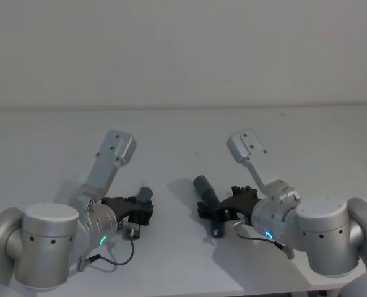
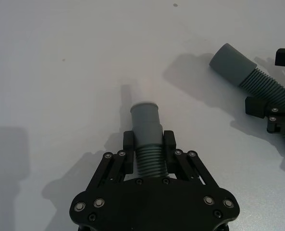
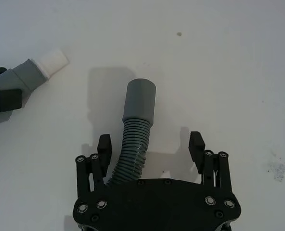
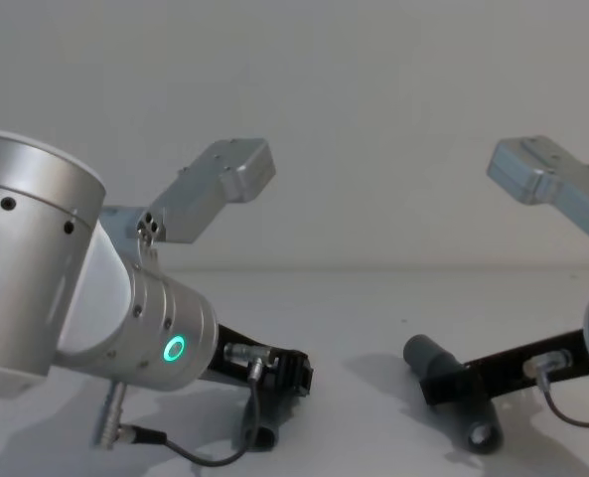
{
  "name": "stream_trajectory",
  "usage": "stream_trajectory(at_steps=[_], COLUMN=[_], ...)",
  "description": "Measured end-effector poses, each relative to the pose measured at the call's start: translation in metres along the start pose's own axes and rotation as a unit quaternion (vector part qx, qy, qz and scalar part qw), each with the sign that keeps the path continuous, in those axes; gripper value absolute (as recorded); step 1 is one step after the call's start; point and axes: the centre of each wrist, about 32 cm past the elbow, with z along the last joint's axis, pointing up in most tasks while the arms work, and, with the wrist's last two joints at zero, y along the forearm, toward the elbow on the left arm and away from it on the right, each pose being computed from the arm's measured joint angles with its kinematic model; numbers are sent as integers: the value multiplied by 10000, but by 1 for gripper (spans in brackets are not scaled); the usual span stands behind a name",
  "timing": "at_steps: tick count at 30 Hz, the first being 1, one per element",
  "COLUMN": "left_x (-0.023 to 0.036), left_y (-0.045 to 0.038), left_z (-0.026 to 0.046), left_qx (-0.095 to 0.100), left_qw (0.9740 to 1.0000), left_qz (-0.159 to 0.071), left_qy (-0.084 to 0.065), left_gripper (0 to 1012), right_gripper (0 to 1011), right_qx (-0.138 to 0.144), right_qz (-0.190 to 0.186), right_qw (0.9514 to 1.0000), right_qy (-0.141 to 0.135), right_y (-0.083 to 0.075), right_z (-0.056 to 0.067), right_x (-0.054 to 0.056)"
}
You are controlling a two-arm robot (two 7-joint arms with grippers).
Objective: Use both hands to pick up one end of the pipe from the table, align the ends, and insert them.
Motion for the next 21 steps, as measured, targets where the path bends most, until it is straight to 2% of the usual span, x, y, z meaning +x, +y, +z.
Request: stream_trajectory(at_steps=[7, 8, 11, 12, 18, 19, 21], left_x=[0, 0, 0, 0, 0, 0, 0], left_y=[0, 0, 0, 0, 0, 0, 0], left_z=[0, 0, 0, 0, 0, 0, 0], left_qx=[0, 1, 0, 0, 1, 1, 1], left_qw=[10000, 10000, 10000, 10000, 10000, 10000, 10000], left_qz=[0, 0, 0, 0, 0, 0, 0], left_qy=[0, 0, 0, 0, 0, 0, 0], left_gripper=[328, 328, 328, 328, 328, 328, 328], right_gripper=[866, 808, 734, 673, 525, 455, 415], right_qx=[-37, -40, -48, -52, -64, -68, -71], right_qz=[27, 30, 36, 37, 40, 40, 40], right_qw=[10000, 10000, 10000, 10000, 10000, 10000, 10000], right_qy=[-14, -16, -18, -18, -22, -24, -25], right_y=[6, 7, 9, 9, 11, 11, 12], right_z=[-12, -14, -17, -18, -21, -22, -24], right_x=[-6, -8, -9, -10, -11, -11, -11])
